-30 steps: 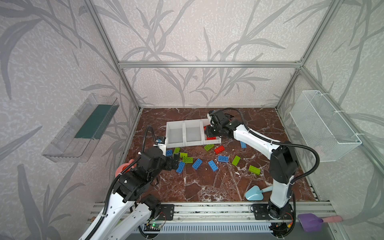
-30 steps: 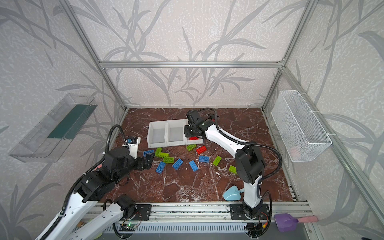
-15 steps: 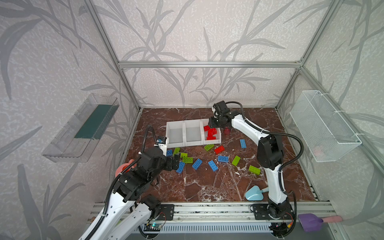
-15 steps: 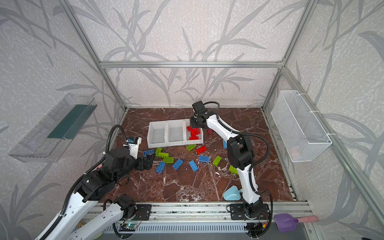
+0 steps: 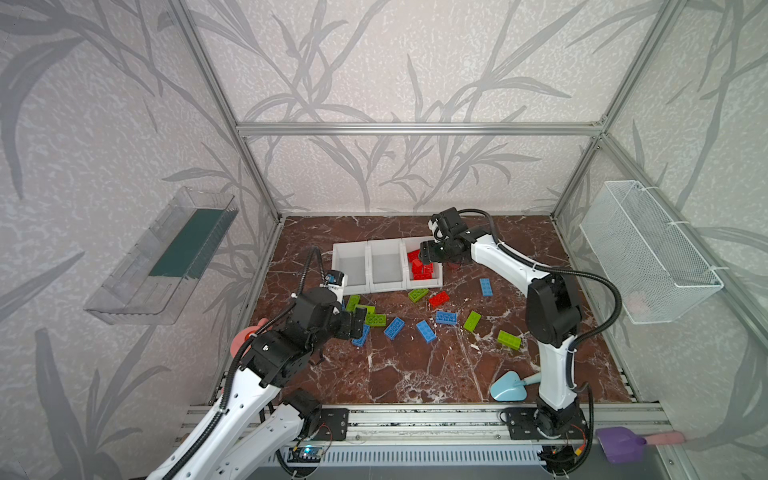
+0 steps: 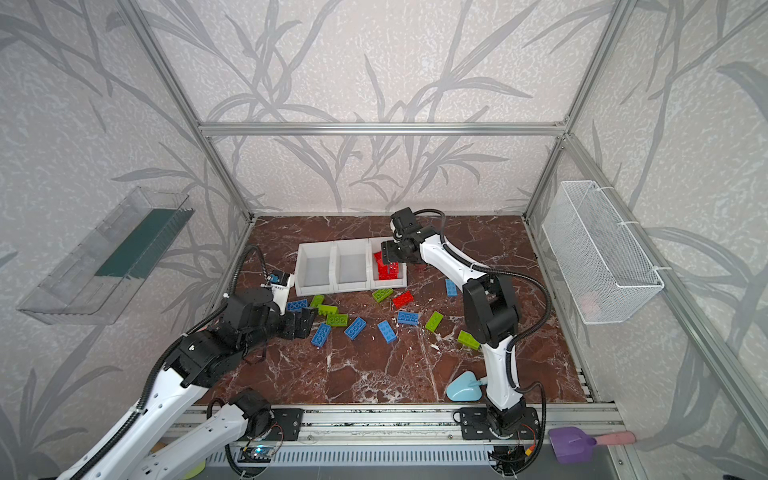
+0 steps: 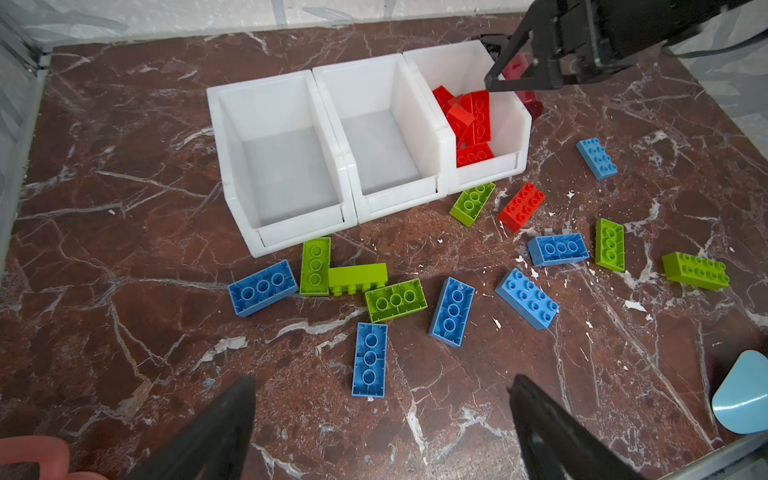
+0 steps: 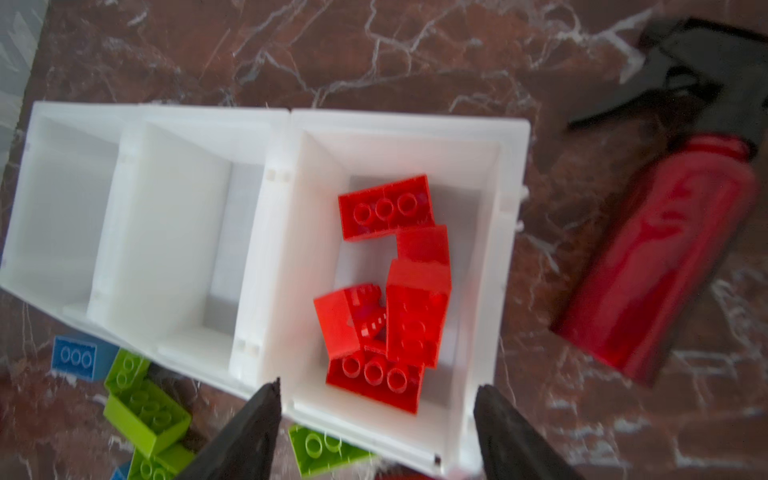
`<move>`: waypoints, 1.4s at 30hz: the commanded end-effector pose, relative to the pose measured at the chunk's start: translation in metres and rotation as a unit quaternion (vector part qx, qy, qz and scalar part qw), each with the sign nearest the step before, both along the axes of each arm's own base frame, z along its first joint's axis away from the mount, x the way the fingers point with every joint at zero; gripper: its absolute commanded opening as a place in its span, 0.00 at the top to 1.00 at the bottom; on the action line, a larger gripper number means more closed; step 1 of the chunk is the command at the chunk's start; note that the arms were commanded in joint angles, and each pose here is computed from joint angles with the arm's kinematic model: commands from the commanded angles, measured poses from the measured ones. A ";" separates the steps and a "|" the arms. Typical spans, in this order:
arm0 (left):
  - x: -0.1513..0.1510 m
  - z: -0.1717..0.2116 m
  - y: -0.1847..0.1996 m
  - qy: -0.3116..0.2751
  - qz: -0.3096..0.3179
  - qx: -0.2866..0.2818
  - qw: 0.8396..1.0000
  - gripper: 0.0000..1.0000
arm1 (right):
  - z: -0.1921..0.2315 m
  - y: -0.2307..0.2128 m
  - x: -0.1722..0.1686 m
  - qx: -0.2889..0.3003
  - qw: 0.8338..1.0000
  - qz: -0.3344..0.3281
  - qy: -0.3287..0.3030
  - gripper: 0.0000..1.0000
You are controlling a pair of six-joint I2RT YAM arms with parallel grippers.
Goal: Sort the legos into containers by color
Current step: 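Grasp a red 2x4 brick with the left gripper while the right arm withdraws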
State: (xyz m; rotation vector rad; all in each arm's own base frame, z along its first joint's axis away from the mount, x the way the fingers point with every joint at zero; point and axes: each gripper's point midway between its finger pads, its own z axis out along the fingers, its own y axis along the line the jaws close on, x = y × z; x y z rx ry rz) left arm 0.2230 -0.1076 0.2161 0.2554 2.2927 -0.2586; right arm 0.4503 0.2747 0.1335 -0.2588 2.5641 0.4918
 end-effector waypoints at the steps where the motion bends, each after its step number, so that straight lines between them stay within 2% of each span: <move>1: 0.004 0.002 -0.018 0.033 -0.031 -0.003 0.999 0.07 | 0.056 -0.009 -0.017 0.047 0.996 0.009 -0.070 0.23; 4: 0.011 0.000 -0.031 0.058 -0.048 0.004 0.997 0.09 | 0.065 -0.026 -0.049 0.062 0.994 0.009 -0.089 0.20; 10: 0.029 0.002 -0.059 0.062 -0.090 0.005 0.994 0.11 | 0.046 -0.067 -0.117 0.117 0.986 -0.024 -0.120 0.15; 16: 0.048 -0.013 -0.093 0.091 -0.143 0.007 0.986 0.15 | 0.036 -0.098 -0.164 0.167 0.970 -0.055 -0.166 0.11; 23: 0.075 -0.031 -0.134 0.098 -0.186 0.011 0.978 0.16 | 0.021 -0.132 -0.186 0.206 0.947 -0.135 -0.206 0.11; 25: 0.083 -0.043 -0.147 0.109 -0.205 0.022 0.972 0.19 | 0.021 -0.145 -0.192 0.242 0.930 -0.177 -0.213 0.11; 28: 0.096 -0.063 -0.160 0.118 -0.217 0.045 0.968 0.25 | 0.042 -0.152 -0.203 0.275 0.910 -0.175 -0.258 0.11; 34: 0.108 -0.094 -0.196 0.101 -0.247 0.059 0.962 0.32 | 0.064 -0.174 -0.217 0.250 0.898 -0.187 -0.309 0.09; 42: 0.114 -0.128 -0.235 0.109 -0.279 0.072 0.951 0.30 | 0.070 -0.178 -0.222 0.261 0.893 -0.190 -0.314 0.09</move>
